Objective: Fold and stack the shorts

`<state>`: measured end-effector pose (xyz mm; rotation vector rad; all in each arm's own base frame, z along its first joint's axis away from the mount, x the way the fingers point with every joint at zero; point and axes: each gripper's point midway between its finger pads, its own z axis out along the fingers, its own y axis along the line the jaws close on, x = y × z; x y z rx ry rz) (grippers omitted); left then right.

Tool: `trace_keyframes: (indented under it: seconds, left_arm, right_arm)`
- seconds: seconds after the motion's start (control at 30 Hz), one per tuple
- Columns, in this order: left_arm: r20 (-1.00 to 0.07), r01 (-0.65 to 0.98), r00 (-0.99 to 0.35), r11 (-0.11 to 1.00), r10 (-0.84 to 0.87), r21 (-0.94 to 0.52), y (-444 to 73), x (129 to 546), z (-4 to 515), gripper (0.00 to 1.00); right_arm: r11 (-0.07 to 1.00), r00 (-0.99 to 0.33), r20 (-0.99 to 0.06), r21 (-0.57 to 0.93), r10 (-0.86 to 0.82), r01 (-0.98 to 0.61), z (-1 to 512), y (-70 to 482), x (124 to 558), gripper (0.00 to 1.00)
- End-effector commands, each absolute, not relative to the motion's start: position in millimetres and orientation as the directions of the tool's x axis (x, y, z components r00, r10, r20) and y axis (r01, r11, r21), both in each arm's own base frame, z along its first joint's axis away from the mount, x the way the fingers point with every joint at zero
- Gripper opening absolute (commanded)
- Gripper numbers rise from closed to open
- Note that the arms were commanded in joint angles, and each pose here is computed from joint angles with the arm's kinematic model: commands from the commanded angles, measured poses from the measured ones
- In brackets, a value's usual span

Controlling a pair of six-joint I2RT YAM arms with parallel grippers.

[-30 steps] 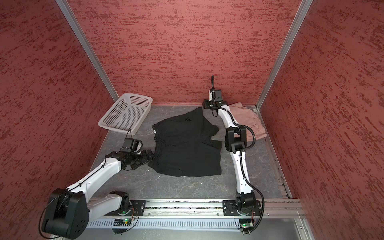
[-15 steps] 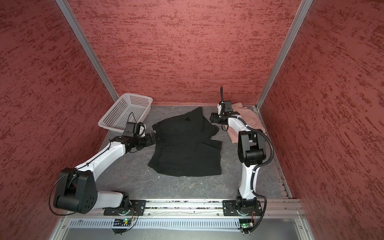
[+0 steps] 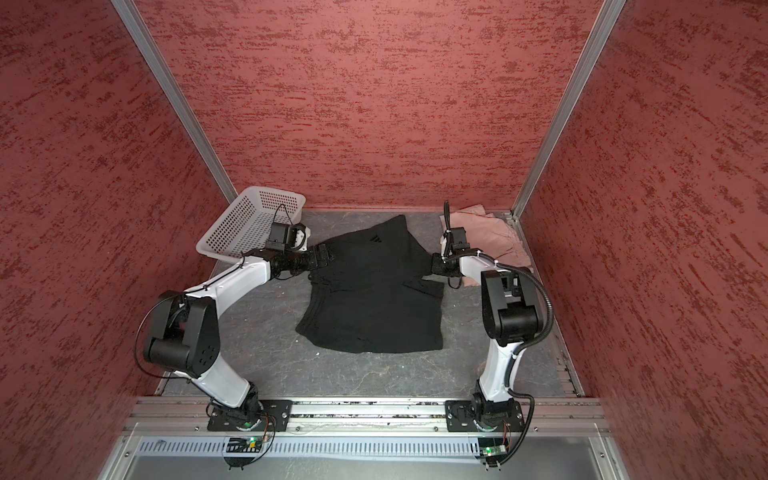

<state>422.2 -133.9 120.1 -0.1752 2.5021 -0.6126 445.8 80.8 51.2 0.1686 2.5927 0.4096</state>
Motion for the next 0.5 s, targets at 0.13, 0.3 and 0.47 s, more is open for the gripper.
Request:
trace_keyframes:
  seconds: [0.13, 0.3, 0.47]
  left_arm:
    - [-0.525, 0.039, -0.83, 0.918, -0.19, -0.394, -124, 429, 127, 0.99]
    - [-0.587, 0.133, -0.788, 0.879, -0.186, -0.457, -139, 435, 151, 0.99]
    - [-0.574, 0.148, -0.798, 0.864, -0.182, -0.48, -146, 441, 136, 0.99]
  right_arm:
    - [0.955, -0.807, -0.541, 0.28, 0.237, 0.093, 85, 66, 445, 0.6]
    - [0.906, -0.722, -0.654, 0.414, 0.226, -0.091, 138, 101, 468, 0.35]
    - [0.864, -0.752, -0.614, 0.489, 0.239, -0.124, 121, 122, 499, 0.06]
